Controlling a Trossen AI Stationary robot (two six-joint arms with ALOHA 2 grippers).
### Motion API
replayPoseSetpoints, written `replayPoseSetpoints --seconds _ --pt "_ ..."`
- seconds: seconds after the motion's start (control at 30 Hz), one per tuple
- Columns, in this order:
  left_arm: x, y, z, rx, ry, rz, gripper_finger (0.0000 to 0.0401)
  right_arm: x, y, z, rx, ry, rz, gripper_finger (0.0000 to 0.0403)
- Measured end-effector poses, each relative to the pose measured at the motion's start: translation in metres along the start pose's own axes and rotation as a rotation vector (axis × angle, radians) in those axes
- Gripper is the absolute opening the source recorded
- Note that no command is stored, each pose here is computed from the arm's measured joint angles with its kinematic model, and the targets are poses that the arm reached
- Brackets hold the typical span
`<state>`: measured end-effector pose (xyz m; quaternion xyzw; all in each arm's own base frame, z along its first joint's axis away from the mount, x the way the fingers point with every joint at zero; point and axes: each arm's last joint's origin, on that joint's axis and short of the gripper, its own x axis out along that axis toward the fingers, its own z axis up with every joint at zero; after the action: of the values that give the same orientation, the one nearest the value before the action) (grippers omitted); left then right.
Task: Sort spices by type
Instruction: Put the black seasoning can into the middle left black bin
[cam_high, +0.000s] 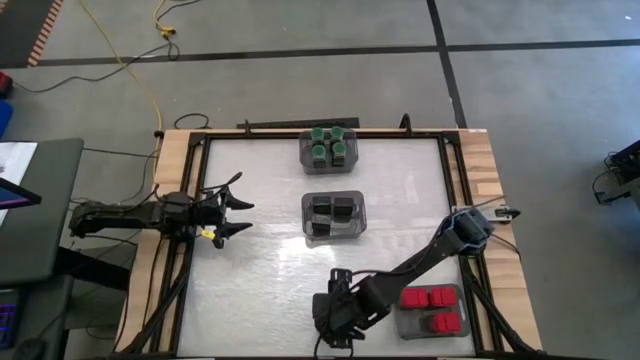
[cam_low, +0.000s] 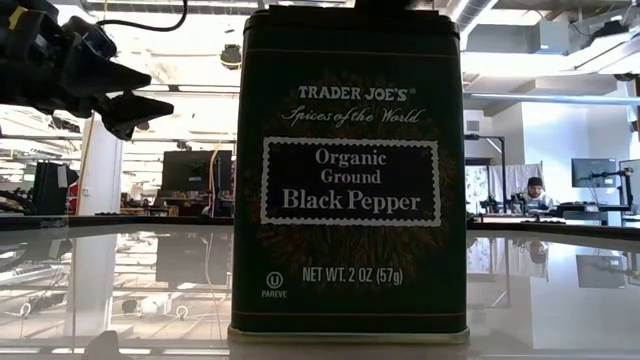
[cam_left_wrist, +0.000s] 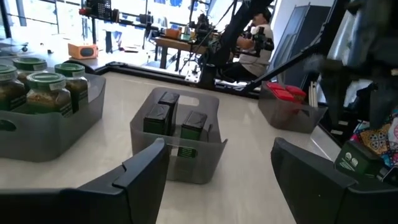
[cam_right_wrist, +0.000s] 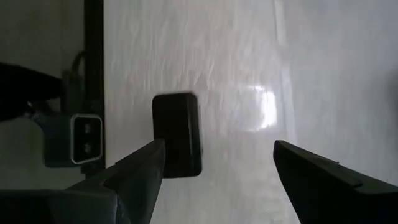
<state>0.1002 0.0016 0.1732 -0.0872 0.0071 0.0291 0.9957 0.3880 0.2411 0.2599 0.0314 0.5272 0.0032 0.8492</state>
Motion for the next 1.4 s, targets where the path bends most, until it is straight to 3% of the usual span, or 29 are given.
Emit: replayPoseSetpoints --seconds 0.3,0.63,0.93,1.03,1.13,1.3,1.4 --pt "0.000 0.000 -0.001 -0.005 0.006 0.003 0.0270 0.028 0.024 -0.010 -0.034 -0.007 0.032 0.0326" --pt "0.001 0.000 -0.001 -0.004 0.010 0.005 0.0270 0.050 0.027 -0.010 -0.041 -0.013 0.031 0.0325" --pt "0.001 0.000 -0.002 -0.004 0.021 0.006 0.0270 0.067 0.025 -0.015 -0.047 0.059 0.026 0.0273" --pt "0.001 0.000 -0.002 -0.004 0.020 0.006 0.0270 0.063 0.025 -0.015 -0.047 0.053 0.030 0.0224" --pt "0.001 0.000 -0.002 -0.004 0.020 0.006 0.0270 0.052 0.021 -0.013 -0.057 0.056 0.027 0.0149" --pt "0.001 0.000 -0.002 -0.004 0.020 0.006 0.0270 0.009 -0.006 -0.008 -0.116 0.096 -0.054 0.0148" --pt "0.001 0.000 -0.002 -0.004 0.020 0.006 0.0270 -0.025 -0.025 0.000 -0.157 0.031 -0.151 0.0148"
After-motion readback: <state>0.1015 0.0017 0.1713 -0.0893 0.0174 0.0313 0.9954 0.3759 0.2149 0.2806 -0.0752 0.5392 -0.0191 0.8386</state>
